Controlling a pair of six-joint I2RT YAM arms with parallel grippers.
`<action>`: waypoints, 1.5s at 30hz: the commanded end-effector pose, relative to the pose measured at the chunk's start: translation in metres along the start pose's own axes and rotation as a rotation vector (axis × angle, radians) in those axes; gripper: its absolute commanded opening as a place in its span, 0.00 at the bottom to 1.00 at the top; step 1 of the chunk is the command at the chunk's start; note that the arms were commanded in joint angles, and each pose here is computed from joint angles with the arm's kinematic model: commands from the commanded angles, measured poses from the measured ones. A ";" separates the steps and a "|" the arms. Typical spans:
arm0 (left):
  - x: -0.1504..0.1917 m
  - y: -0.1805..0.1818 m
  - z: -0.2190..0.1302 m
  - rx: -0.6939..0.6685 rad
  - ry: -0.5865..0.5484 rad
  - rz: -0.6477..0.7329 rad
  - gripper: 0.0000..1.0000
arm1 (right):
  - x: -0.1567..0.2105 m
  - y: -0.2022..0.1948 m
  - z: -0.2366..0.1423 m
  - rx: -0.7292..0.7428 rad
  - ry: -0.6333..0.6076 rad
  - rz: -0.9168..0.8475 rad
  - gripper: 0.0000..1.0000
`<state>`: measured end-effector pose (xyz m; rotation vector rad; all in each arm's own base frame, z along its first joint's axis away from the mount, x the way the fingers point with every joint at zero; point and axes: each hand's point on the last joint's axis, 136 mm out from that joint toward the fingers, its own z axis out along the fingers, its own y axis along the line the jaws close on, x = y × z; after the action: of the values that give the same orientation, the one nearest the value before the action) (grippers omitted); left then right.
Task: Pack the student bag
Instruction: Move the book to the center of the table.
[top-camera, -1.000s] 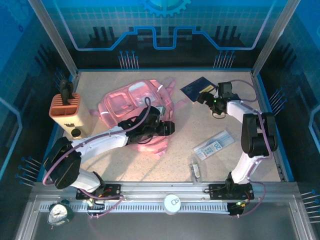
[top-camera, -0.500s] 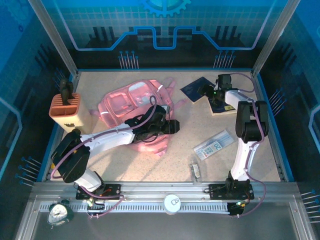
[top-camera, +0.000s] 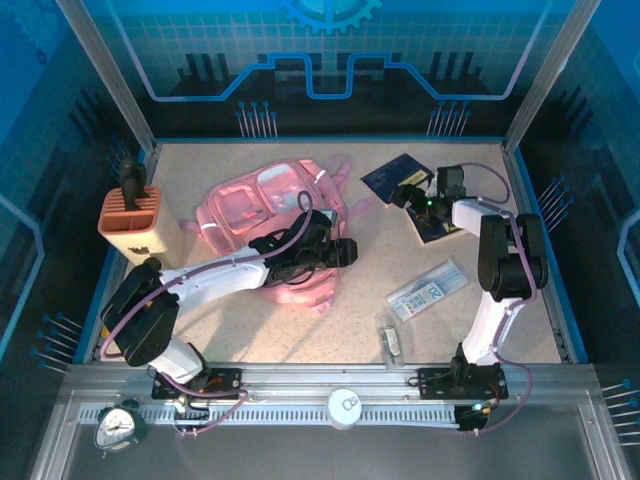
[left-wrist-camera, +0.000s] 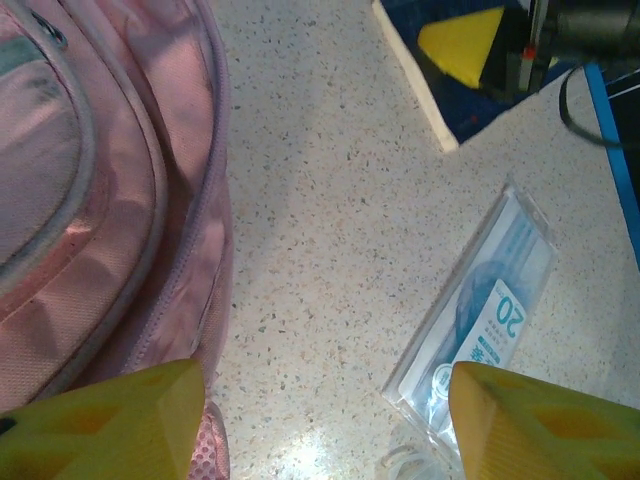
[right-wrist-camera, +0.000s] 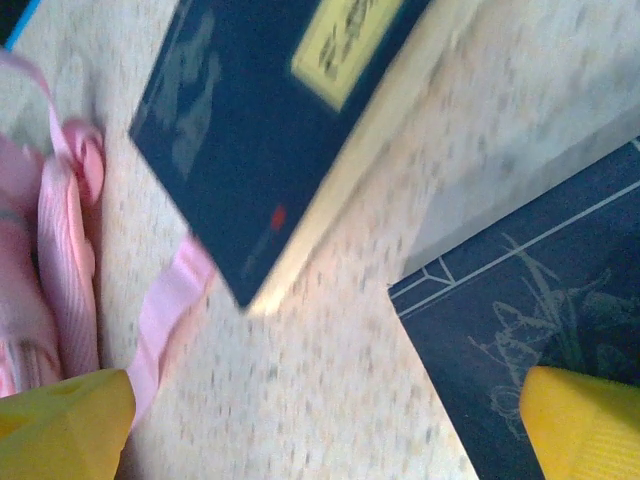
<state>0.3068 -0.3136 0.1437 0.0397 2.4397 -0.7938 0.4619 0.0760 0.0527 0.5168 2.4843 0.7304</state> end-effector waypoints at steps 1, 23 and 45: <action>-0.007 -0.001 -0.017 -0.007 -0.045 0.002 0.66 | 0.076 -0.009 -0.003 0.025 0.206 0.041 1.00; -0.004 -0.012 -0.032 0.026 -0.101 -0.019 0.66 | 0.071 0.007 -0.058 0.144 0.169 -0.161 0.87; 0.001 -0.010 -0.021 -0.012 -0.057 0.040 0.68 | 0.151 0.016 -0.016 0.096 0.416 -0.210 0.87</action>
<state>0.2900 -0.3082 0.1479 0.0314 2.4133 -0.7728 0.3838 0.1349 0.0396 0.2039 2.7699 0.6257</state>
